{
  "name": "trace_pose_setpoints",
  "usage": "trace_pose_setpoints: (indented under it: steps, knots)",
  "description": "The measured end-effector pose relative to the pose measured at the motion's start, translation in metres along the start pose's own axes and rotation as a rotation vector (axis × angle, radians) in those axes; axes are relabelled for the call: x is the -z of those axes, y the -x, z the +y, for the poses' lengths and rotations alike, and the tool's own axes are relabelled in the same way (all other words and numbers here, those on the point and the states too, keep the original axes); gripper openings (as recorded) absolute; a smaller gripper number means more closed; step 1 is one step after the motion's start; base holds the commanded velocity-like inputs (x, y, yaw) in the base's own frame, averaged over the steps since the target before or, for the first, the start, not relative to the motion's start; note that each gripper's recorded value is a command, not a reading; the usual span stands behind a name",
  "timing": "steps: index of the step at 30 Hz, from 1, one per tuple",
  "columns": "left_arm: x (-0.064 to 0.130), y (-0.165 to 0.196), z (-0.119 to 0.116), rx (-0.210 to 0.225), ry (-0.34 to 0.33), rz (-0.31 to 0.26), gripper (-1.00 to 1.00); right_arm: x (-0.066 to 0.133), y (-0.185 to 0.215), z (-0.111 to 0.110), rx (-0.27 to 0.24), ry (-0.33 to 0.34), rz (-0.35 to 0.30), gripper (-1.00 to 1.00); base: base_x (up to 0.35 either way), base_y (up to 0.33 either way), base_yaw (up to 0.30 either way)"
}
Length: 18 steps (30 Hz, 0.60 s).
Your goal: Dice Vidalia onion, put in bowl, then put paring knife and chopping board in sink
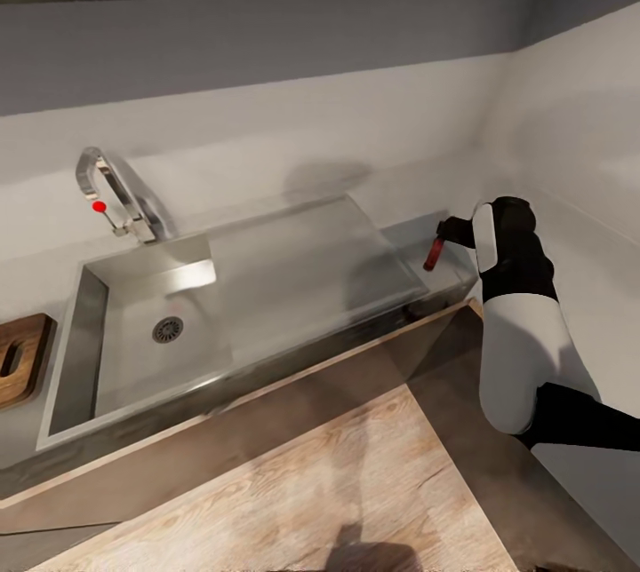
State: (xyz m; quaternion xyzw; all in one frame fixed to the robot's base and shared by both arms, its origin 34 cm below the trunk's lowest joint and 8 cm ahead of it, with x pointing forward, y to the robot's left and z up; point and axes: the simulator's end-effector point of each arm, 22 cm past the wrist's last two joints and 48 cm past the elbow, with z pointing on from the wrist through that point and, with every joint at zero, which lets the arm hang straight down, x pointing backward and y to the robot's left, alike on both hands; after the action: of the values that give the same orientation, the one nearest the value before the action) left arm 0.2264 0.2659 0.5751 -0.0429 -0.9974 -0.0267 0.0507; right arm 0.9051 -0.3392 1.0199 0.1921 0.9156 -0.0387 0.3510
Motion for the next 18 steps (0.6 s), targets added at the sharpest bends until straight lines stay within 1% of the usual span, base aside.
trace_pose_setpoints:
  steps: [12, 14, 18]
  knots:
    - [-0.003, -0.009, -0.001, 0.000, -0.001, 0.021, 1.00, -0.012, -0.011, 0.000, 0.004, -0.005, 0.019, 1.00, 0.002, 0.000, 0.000]
    - [-0.003, -0.010, -0.001, -0.001, -0.002, 0.025, 1.00, -0.014, -0.013, 0.000, 0.006, -0.006, 0.023, 1.00, 0.114, 0.000, 0.000]
    - [-0.004, -0.013, -0.001, 0.000, -0.002, 0.032, 1.00, -0.017, -0.016, -0.001, 0.007, -0.008, 0.029, 1.00, 0.249, 0.000, 0.000]
